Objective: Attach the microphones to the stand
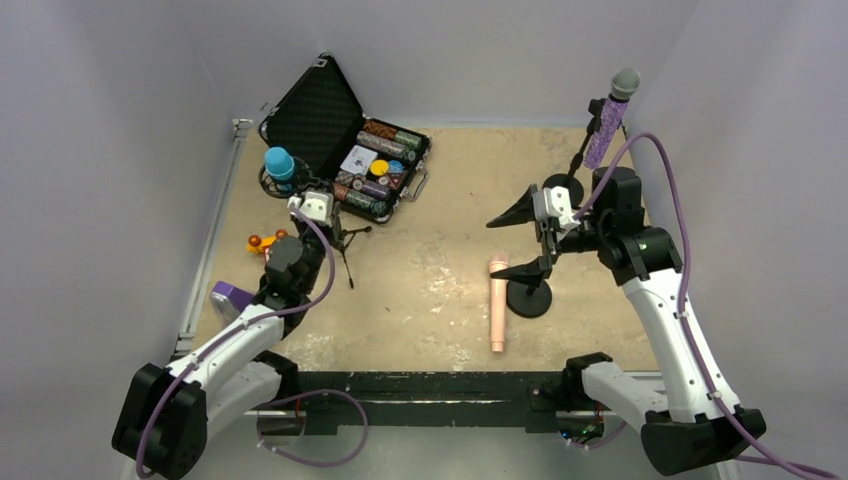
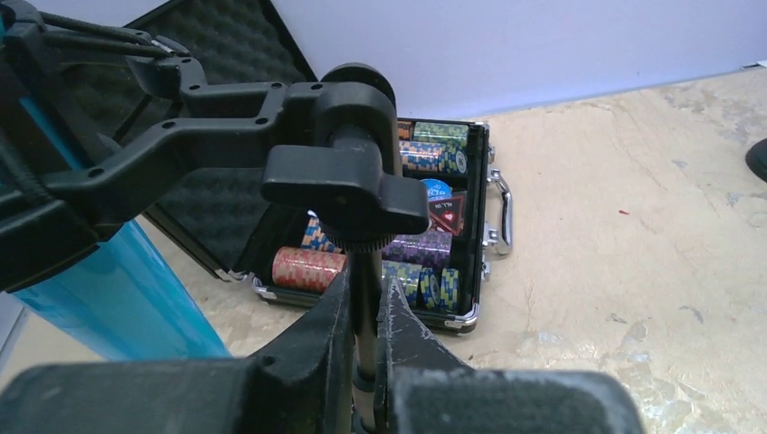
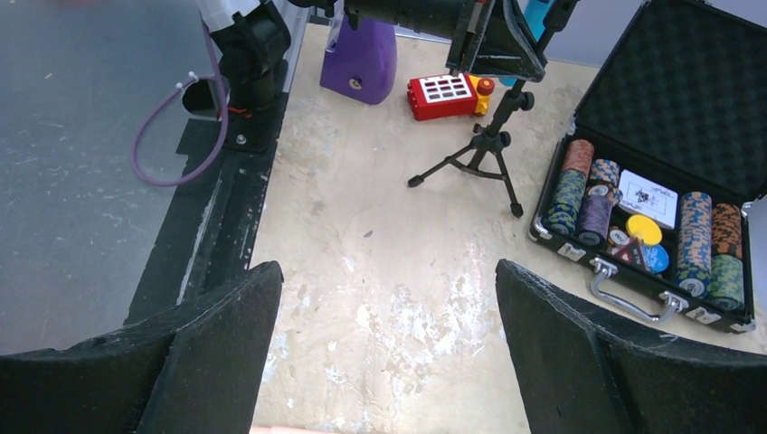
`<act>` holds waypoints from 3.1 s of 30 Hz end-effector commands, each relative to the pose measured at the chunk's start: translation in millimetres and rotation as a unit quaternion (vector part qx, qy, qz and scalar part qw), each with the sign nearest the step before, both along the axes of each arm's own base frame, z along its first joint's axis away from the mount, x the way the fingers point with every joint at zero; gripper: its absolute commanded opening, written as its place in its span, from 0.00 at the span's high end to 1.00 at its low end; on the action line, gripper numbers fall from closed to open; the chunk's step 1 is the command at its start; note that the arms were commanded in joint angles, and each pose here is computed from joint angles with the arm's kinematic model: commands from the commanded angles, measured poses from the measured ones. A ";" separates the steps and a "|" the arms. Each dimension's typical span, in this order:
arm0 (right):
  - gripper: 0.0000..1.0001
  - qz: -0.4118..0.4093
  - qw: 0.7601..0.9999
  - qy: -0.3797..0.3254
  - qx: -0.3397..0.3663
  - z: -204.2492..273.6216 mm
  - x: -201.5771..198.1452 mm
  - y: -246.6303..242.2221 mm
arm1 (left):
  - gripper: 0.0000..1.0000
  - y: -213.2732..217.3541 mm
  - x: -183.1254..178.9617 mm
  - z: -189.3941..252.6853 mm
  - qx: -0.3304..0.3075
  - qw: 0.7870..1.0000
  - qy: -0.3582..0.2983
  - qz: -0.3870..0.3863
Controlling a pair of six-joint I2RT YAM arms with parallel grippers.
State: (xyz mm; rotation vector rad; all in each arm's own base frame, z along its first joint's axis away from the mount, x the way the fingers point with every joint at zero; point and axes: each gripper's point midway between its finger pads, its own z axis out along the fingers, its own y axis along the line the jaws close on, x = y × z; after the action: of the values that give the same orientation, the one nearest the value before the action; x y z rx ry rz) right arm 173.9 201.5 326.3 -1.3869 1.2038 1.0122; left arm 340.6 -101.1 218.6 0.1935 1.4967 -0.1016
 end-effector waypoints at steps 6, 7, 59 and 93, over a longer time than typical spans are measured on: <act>0.08 0.009 1.000 -0.019 0.013 6.5 -4.7 0.1 | 0.56 19.7 -7.4 -2.2 -0.032 0.998 0.021 0.045; 0.09 0.010 1.000 -0.019 0.013 6.3 -5.0 0.3 | 0.53 19.0 -9.0 -1.3 -0.036 0.998 0.022 0.042; 0.08 -0.005 0.999 -0.034 0.018 16.5 -13.1 -8.0 | 0.01 -212.2 -168.9 -33.7 -0.153 0.844 0.443 -0.260; 0.08 -0.007 0.999 -0.042 0.025 19.1 -17.4 -11.1 | 0.29 -340.0 -180.2 -153.0 -0.004 0.840 0.534 -0.098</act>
State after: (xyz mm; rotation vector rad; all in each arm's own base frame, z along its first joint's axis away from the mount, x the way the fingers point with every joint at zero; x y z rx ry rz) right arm 163.2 189.9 340.3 -1.3627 1.1540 0.9443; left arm 158.4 -433.2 58.5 0.3078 2.6095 -0.4436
